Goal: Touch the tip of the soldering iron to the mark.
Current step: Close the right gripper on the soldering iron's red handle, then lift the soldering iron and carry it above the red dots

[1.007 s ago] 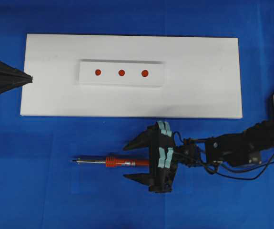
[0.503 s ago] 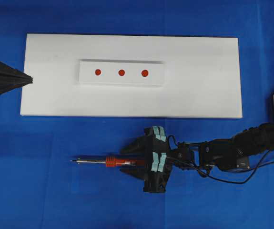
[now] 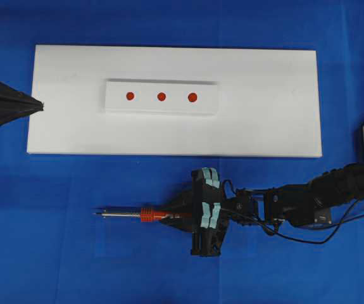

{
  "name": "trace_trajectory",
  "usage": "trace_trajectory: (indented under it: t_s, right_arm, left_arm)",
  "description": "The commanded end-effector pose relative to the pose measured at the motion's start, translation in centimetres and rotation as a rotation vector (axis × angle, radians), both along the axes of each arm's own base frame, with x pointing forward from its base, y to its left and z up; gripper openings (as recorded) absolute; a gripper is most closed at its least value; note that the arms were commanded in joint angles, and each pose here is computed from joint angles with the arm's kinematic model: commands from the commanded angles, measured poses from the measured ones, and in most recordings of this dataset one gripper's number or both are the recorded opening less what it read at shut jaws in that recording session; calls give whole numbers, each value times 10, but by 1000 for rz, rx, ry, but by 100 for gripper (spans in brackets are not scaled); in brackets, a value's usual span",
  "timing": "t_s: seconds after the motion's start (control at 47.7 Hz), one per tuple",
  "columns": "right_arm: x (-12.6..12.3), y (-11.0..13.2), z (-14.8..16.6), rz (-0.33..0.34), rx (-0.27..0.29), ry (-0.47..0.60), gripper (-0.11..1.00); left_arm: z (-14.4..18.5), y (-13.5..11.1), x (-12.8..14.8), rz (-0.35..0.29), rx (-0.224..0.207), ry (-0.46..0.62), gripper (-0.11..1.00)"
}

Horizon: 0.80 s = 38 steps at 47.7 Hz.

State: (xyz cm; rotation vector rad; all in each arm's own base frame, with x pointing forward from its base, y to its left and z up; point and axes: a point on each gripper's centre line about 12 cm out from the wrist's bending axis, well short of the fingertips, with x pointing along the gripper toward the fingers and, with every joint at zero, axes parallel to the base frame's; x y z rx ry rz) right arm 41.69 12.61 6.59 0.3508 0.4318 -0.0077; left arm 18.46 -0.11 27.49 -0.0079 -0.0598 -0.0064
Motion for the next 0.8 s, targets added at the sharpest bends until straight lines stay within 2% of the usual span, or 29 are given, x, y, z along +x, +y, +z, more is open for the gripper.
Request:
trace_trajectory:
  t_s: [0.0, 0.252, 0.503, 0.629, 0.776]
  right_arm:
    - [5, 2, 25, -1, 21, -60, 6]
    - [-6, -6, 86, 22, 47, -96, 6]
    - [-20, -21, 154, 88, 8, -97, 6]
    - [-25, -27, 171, 99, 5, -93, 6]
    - [-27, -30, 175, 113, -17, -88, 6]
  left_arm:
    - [4, 0, 1, -1, 1, -12, 0]
    - [5, 0, 1, -1, -3, -14, 0]
    - [6, 0, 1, -1, -5, -18, 0]
    - [6, 0, 1, -1, -6, -18, 0]
    - [6, 0, 1, -1, -5, -20, 0]
